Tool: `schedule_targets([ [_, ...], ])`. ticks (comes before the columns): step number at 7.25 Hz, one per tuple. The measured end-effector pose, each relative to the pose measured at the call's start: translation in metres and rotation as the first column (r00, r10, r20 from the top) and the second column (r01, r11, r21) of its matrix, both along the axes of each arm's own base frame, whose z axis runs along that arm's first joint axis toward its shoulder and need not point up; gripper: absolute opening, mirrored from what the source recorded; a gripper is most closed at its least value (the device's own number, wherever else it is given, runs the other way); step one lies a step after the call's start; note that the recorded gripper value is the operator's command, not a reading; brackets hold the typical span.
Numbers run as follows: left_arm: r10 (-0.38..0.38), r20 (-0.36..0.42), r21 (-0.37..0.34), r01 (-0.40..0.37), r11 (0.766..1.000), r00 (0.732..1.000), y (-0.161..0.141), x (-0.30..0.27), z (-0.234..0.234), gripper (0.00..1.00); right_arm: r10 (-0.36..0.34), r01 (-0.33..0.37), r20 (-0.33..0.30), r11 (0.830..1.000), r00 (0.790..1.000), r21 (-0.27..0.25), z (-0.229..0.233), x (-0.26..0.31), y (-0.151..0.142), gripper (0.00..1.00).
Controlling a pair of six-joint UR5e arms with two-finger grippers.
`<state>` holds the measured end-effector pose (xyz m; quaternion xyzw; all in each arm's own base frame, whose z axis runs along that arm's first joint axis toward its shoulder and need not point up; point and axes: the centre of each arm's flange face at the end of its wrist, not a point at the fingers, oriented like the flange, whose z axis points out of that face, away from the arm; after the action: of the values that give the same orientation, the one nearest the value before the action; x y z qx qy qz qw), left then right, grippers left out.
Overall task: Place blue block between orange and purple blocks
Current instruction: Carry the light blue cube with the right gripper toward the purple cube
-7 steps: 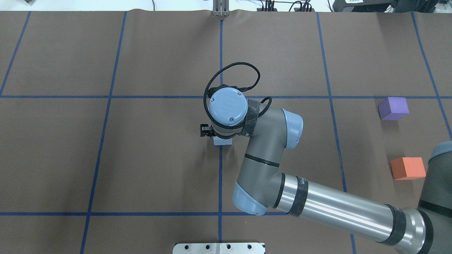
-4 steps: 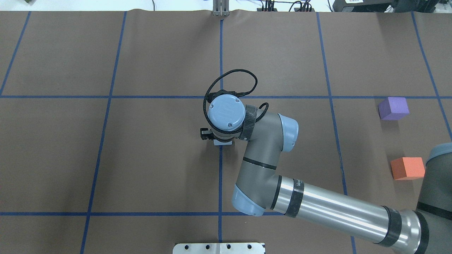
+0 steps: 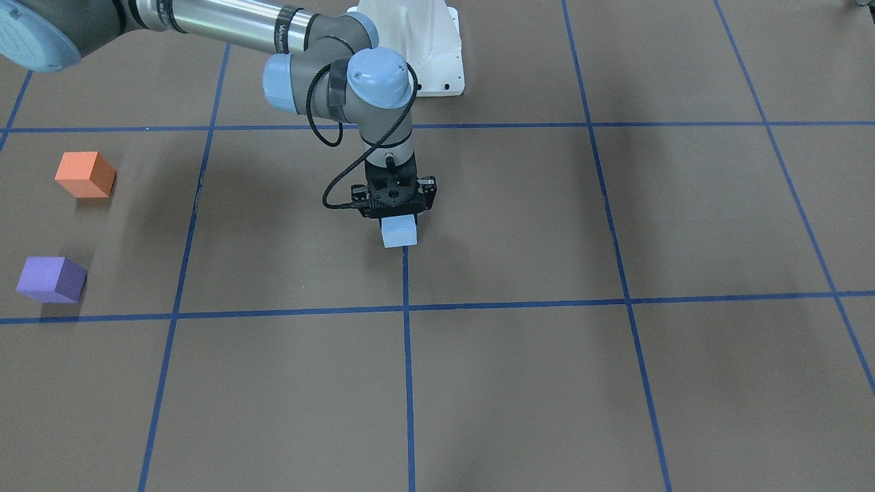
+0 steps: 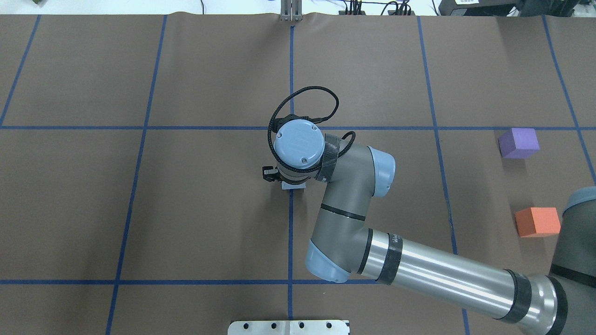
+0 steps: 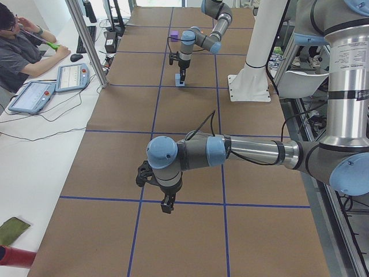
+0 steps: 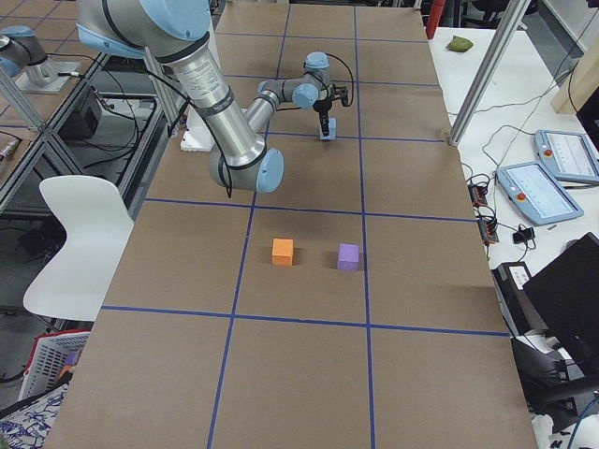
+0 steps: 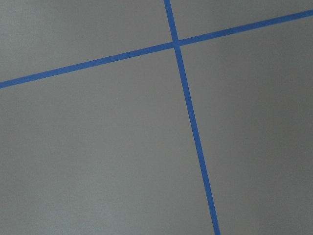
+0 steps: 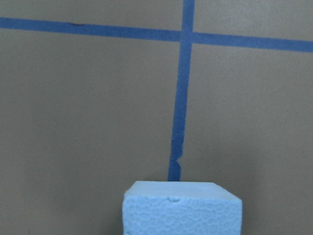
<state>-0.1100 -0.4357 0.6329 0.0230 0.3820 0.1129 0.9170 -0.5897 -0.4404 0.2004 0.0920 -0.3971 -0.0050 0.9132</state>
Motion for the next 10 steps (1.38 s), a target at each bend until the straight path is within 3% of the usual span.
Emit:
schedule_targets([
  [2,-0.015,-0.032,-0.017,0.014,1.0,0.999,0.007,0.003,0.003,1.0,-0.036,0.036,-0.01,0.999,0.999,0.021,0.016,0.089,-0.011,0.42],
  [4,-0.071,-0.07,-0.029,0.069,0.997,0.995,0.013,0.007,-0.005,1.0,-0.104,0.105,-0.02,0.993,0.994,0.055,0.065,0.199,-0.025,0.42],
  [6,-0.109,-0.071,-0.026,0.108,0.994,0.991,0.014,0.008,-0.011,1.0,-0.145,0.149,-0.062,0.987,0.988,0.066,0.147,0.313,-0.033,0.42],
  [8,-0.119,-0.071,-0.026,0.117,0.993,0.99,0.015,0.008,-0.013,1.0,-0.139,0.14,-0.043,0.989,0.989,0.041,0.247,0.41,-0.03,0.44],
  [10,-0.12,-0.071,-0.023,0.119,0.993,0.99,0.015,0.008,-0.014,1.0,-0.089,0.089,-0.004,0.996,0.996,0.012,0.329,0.447,-0.009,0.44],
])
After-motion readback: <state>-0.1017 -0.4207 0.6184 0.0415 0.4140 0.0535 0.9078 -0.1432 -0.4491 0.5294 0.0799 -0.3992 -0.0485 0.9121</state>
